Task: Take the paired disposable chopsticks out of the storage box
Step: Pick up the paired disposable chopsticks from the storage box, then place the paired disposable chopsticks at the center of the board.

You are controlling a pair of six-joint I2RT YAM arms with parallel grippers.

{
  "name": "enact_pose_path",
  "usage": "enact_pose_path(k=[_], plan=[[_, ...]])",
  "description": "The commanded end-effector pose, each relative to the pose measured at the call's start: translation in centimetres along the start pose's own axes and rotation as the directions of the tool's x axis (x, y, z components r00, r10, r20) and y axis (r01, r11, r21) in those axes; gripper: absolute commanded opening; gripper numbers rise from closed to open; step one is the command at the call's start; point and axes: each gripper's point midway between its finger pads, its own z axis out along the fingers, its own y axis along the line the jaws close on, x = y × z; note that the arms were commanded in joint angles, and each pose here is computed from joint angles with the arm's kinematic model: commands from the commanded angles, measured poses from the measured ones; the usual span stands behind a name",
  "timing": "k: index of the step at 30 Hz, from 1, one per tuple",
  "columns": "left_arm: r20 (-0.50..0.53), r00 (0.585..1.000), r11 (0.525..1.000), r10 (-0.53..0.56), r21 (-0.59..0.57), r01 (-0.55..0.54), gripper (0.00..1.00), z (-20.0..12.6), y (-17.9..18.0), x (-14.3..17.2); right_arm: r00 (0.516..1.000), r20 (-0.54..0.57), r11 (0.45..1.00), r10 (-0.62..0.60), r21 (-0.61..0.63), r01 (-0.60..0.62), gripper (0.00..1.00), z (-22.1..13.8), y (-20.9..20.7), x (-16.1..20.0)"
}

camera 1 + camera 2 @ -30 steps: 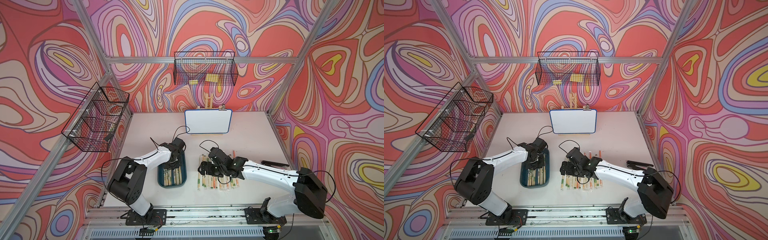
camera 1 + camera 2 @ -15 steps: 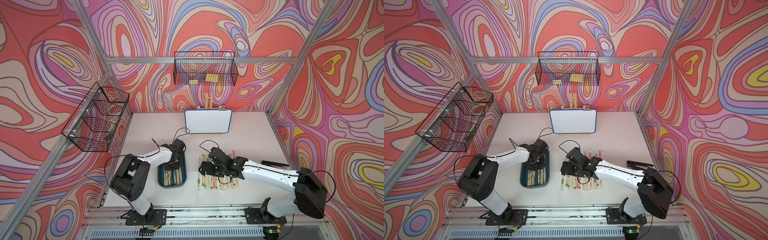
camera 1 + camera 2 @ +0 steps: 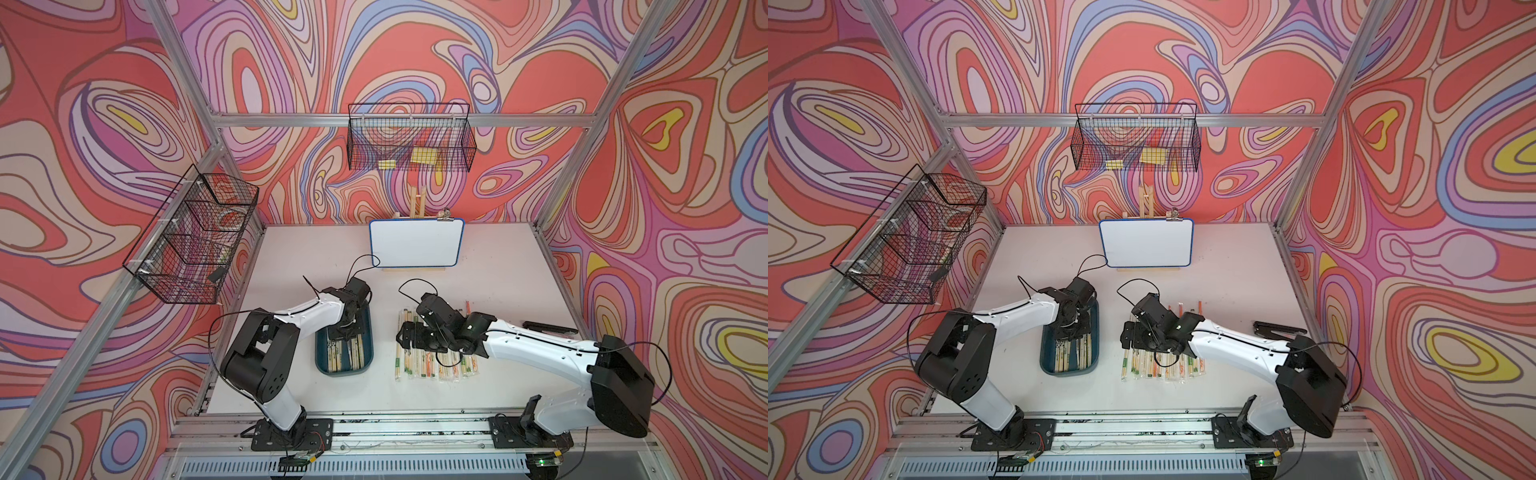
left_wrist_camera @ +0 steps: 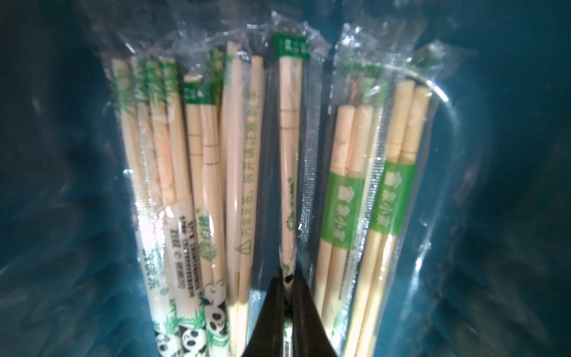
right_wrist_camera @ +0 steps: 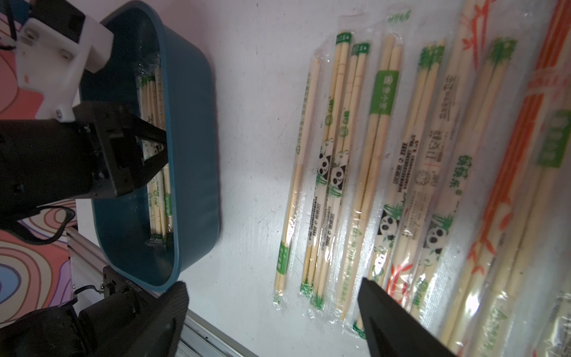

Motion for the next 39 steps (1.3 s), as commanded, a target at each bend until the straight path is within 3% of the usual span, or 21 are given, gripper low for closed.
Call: enact_pose_path(k=[1, 14, 24, 30, 39], plan=[[0.029, 1.0, 1.0, 0.008, 0.002, -0.008, 0.07, -2.0, 0.4, -0.8, 1.0, 0.023, 1.0, -0.017, -0.02, 0.018, 0.92, -0.5, 0.8, -0.5], [0.139, 0.99, 0.999, 0.013, 0.033, -0.018, 0.07, -8.4, 1.2, -2.9, 0.999, 0.042, 0.998, -0.025, -0.052, 0.027, 0.94, -0.4, 1.3, -0.8], [0.162, 0.987, 0.97, 0.01, 0.237, -0.049, 0.07, -11.9, -2.3, -2.6, 0.997, 0.072, 0.998, -0.03, -0.044, 0.034, 0.98, -1.0, 0.3, -0.6], [0.174, 0.983, 0.96, 0.053, 0.264, -0.099, 0.07, -12.2, -5.3, -1.8, 0.998, 0.051, 1.0, -0.022, 0.011, 0.021, 0.98, -0.5, -1.4, 0.3], [0.133, 0.979, 0.945, 0.153, 0.269, -0.184, 0.07, -9.7, -10.8, -0.1, 0.994, 0.105, 0.995, -0.028, 0.103, 0.017, 0.98, -2.0, -4.0, 0.2]])
